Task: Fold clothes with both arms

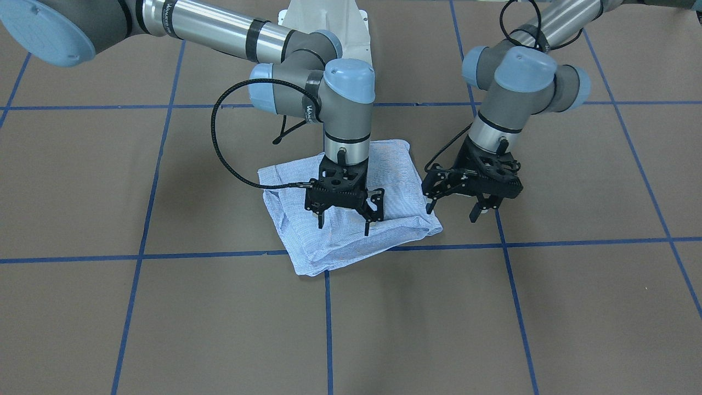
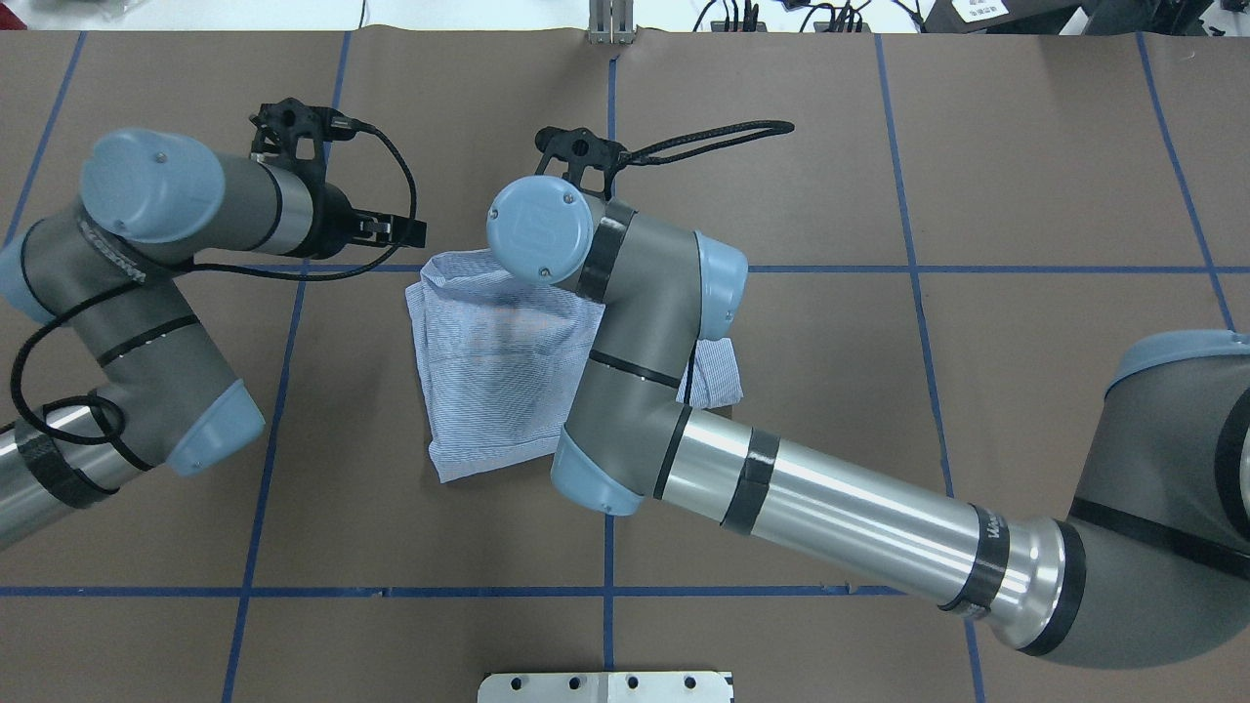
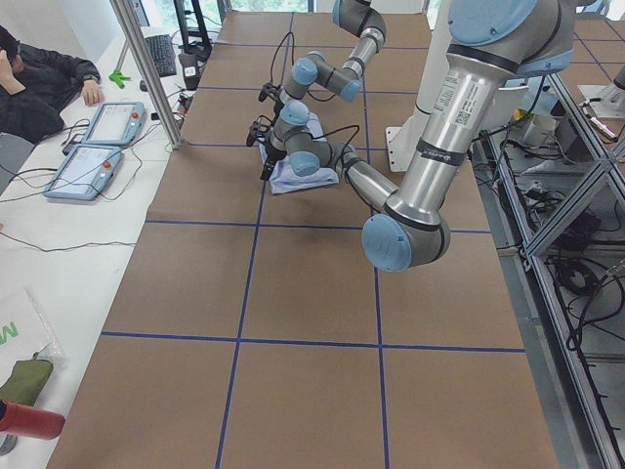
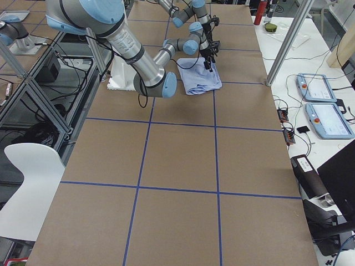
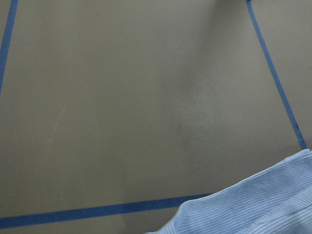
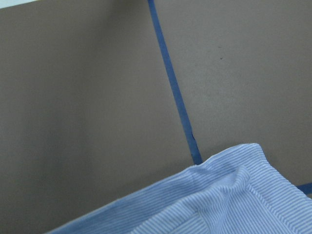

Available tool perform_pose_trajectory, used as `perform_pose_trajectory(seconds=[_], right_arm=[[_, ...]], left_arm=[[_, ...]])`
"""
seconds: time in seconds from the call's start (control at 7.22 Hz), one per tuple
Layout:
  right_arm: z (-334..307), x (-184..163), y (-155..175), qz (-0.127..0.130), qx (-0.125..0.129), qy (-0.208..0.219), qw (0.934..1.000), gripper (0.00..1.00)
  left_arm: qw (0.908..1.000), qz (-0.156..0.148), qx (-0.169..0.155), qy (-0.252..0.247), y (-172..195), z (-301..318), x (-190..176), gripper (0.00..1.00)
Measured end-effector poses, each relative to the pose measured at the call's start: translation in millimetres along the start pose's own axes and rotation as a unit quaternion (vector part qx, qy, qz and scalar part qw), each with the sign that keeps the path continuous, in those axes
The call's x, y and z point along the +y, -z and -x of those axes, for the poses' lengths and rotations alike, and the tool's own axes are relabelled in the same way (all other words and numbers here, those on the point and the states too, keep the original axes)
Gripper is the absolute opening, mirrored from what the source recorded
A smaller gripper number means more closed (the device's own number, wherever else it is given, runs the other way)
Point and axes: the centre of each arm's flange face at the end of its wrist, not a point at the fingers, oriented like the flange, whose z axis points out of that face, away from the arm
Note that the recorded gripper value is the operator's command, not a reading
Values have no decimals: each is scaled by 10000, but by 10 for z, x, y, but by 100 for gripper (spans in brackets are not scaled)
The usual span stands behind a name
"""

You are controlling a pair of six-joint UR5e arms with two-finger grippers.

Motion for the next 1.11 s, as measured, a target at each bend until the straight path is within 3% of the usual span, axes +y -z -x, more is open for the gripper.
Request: perform_pose_trajectory(seconds=[0.28, 0.42, 0.69, 0.97, 1.11], right_arm=[[-46, 331, -250, -390, 245, 1020, 9937, 93], [-73, 380, -418, -510, 283, 1212, 9909, 92], [-84, 276, -677, -772, 155, 1181, 9899, 89], [51, -118, -580, -989, -80, 926, 9907, 99], [86, -331, -471, -1000, -204, 778, 9917, 99]], left_arm=[[9998, -2, 5, -174, 115, 179, -130, 100], [9998, -2, 24, -181, 153, 208, -159, 100], [9998, 4, 68, -165, 258, 272, -167, 100], [9998, 1, 78, -159, 305, 306, -148, 100], [9998, 2, 74, -157, 308, 316, -141, 100]])
